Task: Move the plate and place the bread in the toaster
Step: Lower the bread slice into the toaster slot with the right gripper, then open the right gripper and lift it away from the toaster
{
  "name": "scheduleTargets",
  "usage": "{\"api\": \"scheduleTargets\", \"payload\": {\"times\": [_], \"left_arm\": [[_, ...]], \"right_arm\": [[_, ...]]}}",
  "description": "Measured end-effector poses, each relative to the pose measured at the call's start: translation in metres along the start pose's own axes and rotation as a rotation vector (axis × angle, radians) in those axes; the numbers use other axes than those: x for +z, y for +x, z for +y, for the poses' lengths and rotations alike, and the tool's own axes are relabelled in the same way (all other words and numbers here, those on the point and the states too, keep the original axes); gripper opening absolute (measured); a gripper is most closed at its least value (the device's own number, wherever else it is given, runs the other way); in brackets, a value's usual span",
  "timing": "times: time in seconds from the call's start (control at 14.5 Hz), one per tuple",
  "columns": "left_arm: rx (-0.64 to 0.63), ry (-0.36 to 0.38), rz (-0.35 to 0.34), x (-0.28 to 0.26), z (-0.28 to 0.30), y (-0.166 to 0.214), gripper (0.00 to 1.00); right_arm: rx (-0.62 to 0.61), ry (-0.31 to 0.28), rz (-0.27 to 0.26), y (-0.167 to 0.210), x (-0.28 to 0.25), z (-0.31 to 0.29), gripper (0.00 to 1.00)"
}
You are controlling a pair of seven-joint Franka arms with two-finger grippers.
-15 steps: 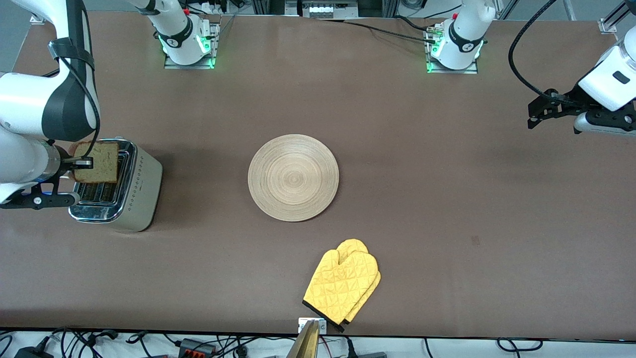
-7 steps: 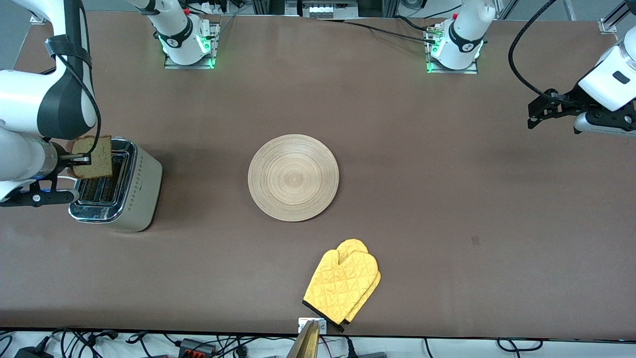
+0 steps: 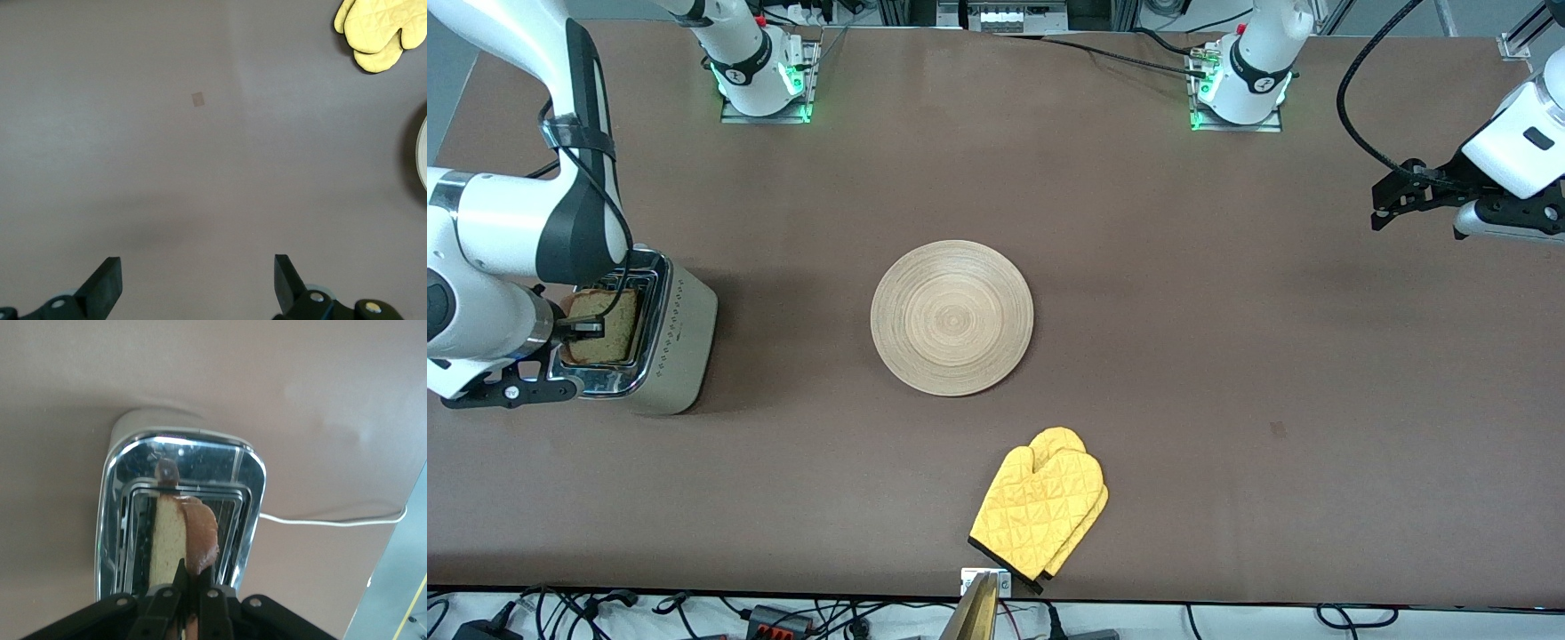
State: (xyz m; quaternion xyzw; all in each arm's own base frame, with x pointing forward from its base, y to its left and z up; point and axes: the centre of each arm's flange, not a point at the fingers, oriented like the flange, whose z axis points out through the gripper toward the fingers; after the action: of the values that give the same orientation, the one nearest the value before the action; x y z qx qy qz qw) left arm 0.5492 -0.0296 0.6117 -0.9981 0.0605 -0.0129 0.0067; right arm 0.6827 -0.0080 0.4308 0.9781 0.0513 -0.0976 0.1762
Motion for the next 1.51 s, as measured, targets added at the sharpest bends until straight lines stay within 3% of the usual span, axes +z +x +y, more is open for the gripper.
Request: {"api": "scheduleTargets", "payload": {"times": [0.28, 0.48, 0.62, 0.83, 1.1, 1.17, 1.31, 1.51], "left_arm": [[0.0, 0.0, 0.0, 0.0, 0.0, 0.0, 1.0], [0.0, 0.0, 0.0, 0.0, 0.0, 0.0, 1.0], [0.0, 0.0, 0.0, 0.0, 0.0, 0.0, 1.0], [-0.001, 0.0, 0.0, 0.0, -0.001, 0.0, 1.0], [-0.004, 0.0, -0.005, 0.001, -0.002, -0.001, 1.0], [-0.004, -0.001, -0.009, 0.001, -0.002, -0.001, 1.0], [-0.005, -0.001, -0.018, 0.002, -0.003, -0.002, 1.0], [-0.007, -0.001, -0.021, 0.002, -0.004, -0.002, 1.0]], "right_arm": [[0.011, -0.002, 0.005, 0.002, 0.0, -0.003, 0.08], [0.012, -0.002, 0.007, 0.002, 0.0, -0.003, 0.25], [0.012, -0.003, 0.008, 0.002, 0.0, -0.004, 0.3], [0.011, -0.002, 0.002, 0.002, 0.0, -0.005, 0.58], [0.022, 0.012, -0.062, -0.017, -0.016, 0.002, 0.99], [0.027, 0.02, -0.07, -0.024, -0.025, 0.006, 1.0], [0.039, 0.071, -0.067, -0.038, -0.043, 0.011, 1.0], [0.06, 0.223, -0.036, -0.053, -0.072, 0.019, 1.0]]}}
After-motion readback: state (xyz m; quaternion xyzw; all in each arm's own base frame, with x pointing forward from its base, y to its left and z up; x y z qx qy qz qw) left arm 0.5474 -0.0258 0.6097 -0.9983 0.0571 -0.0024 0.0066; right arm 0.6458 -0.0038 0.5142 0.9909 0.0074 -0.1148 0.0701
